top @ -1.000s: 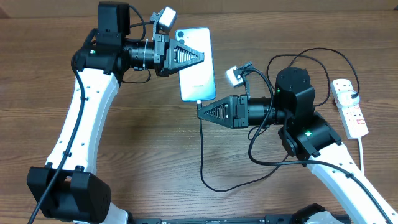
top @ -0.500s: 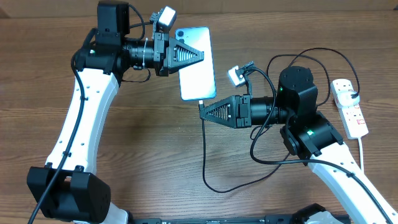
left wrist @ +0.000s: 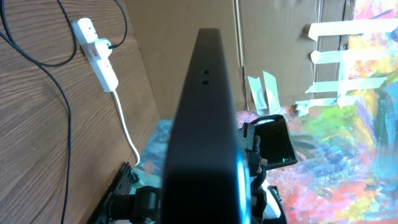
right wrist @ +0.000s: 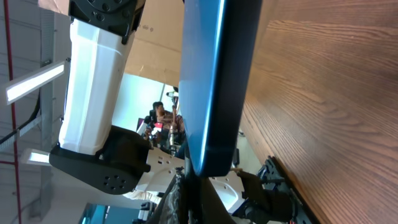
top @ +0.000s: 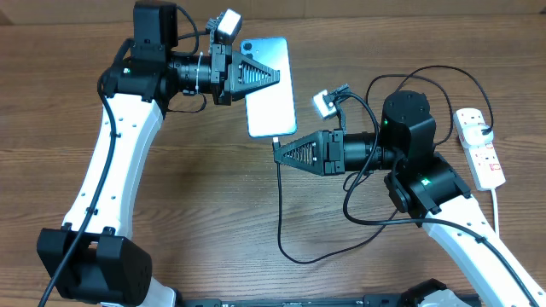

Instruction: Plug charger to phone and switch on socket

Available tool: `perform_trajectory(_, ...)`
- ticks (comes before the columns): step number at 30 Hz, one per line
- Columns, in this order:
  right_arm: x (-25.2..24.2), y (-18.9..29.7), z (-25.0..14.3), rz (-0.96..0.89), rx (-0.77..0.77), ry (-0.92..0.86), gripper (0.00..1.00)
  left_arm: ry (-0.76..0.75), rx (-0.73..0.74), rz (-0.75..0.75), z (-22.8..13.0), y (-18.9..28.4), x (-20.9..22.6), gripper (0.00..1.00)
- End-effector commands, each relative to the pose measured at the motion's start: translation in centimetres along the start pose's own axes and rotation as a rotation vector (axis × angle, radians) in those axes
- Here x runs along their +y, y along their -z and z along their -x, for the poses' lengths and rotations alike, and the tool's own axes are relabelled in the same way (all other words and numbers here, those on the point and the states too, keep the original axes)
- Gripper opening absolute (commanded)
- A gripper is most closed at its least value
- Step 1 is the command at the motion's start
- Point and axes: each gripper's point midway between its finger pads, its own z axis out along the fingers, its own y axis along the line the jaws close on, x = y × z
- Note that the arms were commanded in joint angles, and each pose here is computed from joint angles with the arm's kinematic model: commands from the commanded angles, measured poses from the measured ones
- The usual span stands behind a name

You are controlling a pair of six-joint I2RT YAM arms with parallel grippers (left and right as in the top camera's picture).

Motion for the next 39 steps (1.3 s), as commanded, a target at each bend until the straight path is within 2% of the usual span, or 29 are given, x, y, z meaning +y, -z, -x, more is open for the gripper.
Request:
perform_trajectory(1,0.1,0.1,0.4,-0.004,-0.018,0.005,0.04,-0.023,0.015,-0.025,-0.6,0.1,-1.7,0.04)
perform_trajectory(39,-0.1,0.1,0.7,-0.012,-0.032,0.002,0.04,-0.009,0.024,-0.012,-0.8,-0.8,-1.6,0.04)
